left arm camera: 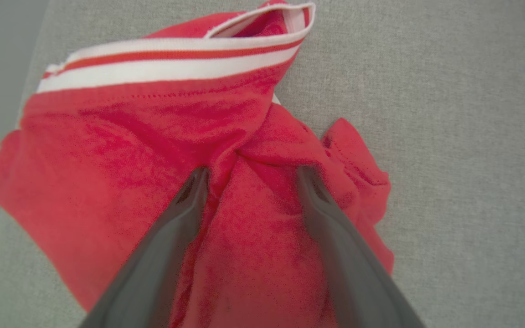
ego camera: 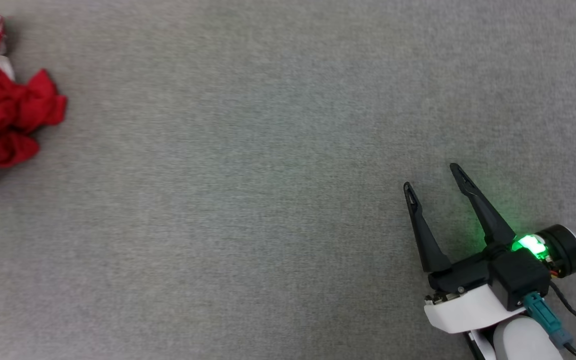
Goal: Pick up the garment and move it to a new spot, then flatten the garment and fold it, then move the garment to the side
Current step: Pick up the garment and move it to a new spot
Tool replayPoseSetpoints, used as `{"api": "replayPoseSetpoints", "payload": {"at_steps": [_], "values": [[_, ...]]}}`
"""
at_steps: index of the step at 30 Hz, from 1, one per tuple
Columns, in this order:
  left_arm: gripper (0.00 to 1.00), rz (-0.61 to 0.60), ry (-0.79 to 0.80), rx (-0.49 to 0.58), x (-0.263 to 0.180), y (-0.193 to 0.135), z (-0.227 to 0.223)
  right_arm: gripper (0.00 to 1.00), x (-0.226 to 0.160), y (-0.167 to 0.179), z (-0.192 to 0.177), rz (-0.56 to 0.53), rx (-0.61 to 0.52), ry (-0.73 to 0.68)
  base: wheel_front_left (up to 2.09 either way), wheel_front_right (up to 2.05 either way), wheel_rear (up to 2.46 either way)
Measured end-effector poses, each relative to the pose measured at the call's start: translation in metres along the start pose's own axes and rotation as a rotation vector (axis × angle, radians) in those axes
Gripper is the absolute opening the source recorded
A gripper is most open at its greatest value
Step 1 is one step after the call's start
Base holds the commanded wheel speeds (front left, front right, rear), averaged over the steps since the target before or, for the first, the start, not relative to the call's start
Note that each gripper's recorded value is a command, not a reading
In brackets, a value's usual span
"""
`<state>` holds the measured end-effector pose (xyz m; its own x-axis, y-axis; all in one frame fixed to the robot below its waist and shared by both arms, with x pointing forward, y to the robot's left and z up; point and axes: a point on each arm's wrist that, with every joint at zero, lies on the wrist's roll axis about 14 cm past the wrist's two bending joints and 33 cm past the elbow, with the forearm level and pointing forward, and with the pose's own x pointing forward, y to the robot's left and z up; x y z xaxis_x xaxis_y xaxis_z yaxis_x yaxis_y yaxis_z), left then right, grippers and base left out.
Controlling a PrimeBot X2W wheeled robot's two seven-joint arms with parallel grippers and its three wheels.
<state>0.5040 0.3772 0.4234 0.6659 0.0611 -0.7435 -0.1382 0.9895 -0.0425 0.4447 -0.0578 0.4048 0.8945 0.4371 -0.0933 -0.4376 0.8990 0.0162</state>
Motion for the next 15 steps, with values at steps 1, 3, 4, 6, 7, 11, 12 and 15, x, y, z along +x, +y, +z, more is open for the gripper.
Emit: {"api": "replayPoseSetpoints", "payload": {"at_steps": [1, 3, 4, 6, 7, 11, 12, 15], "values": [[1.0, -0.001, 0.043, -0.007, 0.006, 0.001, -0.004, 1.0, -0.001, -0.001, -0.005, -0.004, 0.002, 0.012, 0.0, 0.0, 0.0], [1.0, -0.009, 0.114, -0.027, 0.017, -0.001, -0.012, 1.0, -0.002, -0.004, -0.013, -0.012, 0.008, 0.032, 0.0, 0.0, 0.0], [1.0, -0.013, 0.147, -0.034, 0.023, -0.002, -0.016, 1.0, -0.002, -0.005, -0.015, -0.015, 0.01, 0.037, 0.0, 0.0, 0.0], [1.0, -0.014, 0.201, -0.043, 0.033, -0.004, -0.024, 1.0, -0.002, -0.007, -0.018, -0.023, 0.014, 0.043, 0.0, 0.0, 0.0], [1.0, -0.01, 0.223, -0.04, 0.037, -0.004, -0.027, 1.0, -0.003, -0.009, -0.02, -0.028, 0.015, 0.047, 0.0, 0.0, 0.0], [0.0, -0.003, 0.273, -0.036, 0.047, -0.003, -0.036, 1.0, -0.003, -0.012, -0.024, -0.039, 0.017, 0.056, 0.0, 0.0, 0.0], [0.0, -0.004, 0.275, -0.044, 0.048, -0.003, -0.037, 1.0, -0.003, -0.013, -0.025, -0.041, 0.017, 0.058, 0.0, 0.0, 0.0], [0.0, -0.008, 0.249, -0.06, 0.048, -0.003, -0.035, 1.0, -0.003, -0.013, -0.025, -0.041, 0.015, 0.059, 0.0, 0.0, 0.0]]}}
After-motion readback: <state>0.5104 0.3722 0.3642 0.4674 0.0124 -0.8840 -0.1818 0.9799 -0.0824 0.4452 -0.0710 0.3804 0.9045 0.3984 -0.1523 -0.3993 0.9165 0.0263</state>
